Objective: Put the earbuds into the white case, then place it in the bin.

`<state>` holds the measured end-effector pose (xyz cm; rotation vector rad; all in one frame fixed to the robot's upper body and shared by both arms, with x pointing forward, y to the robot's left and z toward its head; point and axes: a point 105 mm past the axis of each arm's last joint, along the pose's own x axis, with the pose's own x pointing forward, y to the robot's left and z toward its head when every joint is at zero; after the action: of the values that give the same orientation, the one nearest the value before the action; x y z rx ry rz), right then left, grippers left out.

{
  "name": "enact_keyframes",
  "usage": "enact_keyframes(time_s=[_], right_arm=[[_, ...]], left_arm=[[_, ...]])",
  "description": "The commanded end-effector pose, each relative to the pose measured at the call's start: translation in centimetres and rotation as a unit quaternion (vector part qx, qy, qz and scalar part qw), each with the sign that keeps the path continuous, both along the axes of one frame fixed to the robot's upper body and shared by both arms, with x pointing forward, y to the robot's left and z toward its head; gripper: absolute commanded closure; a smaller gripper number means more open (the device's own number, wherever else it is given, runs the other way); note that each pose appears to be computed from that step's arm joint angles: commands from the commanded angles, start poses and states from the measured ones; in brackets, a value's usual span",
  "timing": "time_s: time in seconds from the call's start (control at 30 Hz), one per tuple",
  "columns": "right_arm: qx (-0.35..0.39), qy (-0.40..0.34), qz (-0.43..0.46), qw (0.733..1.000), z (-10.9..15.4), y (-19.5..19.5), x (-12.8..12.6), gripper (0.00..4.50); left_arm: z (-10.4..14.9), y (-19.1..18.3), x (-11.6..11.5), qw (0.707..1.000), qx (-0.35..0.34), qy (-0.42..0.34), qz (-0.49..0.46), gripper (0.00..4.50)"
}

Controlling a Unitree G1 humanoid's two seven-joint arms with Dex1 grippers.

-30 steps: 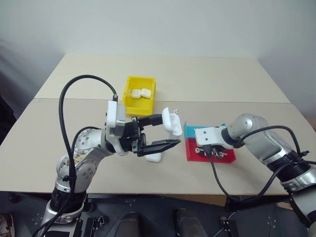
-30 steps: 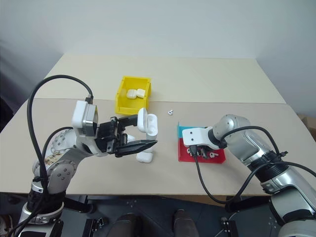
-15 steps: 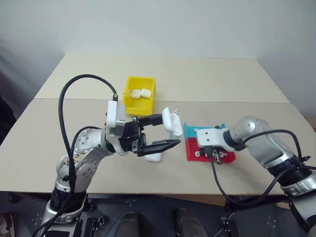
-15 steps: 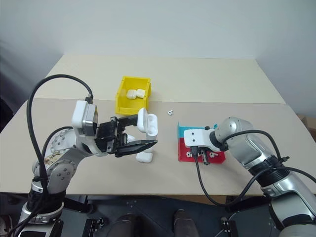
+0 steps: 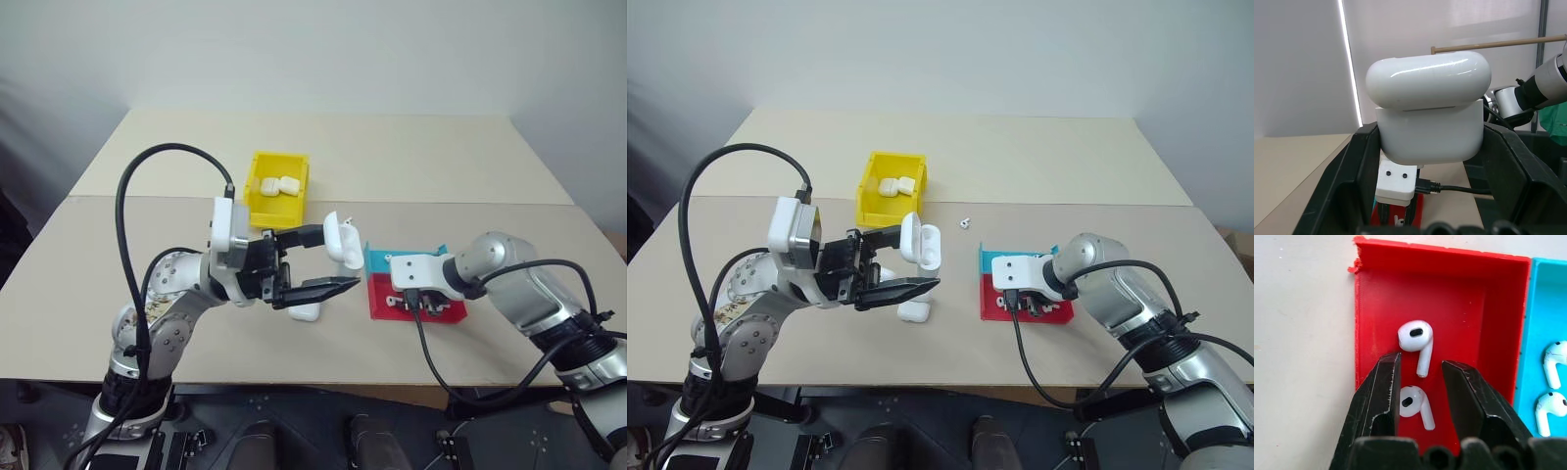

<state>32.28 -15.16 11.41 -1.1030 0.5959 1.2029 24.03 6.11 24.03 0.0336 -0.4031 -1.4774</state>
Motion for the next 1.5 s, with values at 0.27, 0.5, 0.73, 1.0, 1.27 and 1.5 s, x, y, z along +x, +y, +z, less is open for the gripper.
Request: enact_keyframes(time_s=[0.27,0.5,0.73,1.0,1.27,1.5], right_arm=[[0.024,-0.008,0.034,0.999,1.1,1.4,0.4,2.67],[0.013,-0.012,0.031,0.999,0.8,1.0,0.6,2.67],[0.009,-0.008,0.035,0.999,0.5,0.8,0.4,2.67],[0.005,-0.003,0.038,0.999,0.3,0.8,0.2,3.27],[0.052,-0.016,-0.001,0.998,1.3,1.2,0.8,3.88],[0.234,-0.022,-0.06,0.97,5.9,2.3,-0.2,3.88]], left_arm=[[1.0,0.1,-0.6,1.0,-0.012,-0.025,0.003,1.72],[1.0,0.2,-0.6,1.0,-0.01,-0.027,0.007,1.72],[1.0,0.1,-0.6,1.0,-0.012,-0.024,0.004,1.72],[0.9,-0.1,-0.6,1.0,-0.015,-0.022,-0.002,1.72],[-0.9,0.1,0.3,1.0,-0.021,-0.005,0.019,1.72],[-1.4,-0.2,0.1,1.0,-0.007,-0.016,0.006,1.72]])
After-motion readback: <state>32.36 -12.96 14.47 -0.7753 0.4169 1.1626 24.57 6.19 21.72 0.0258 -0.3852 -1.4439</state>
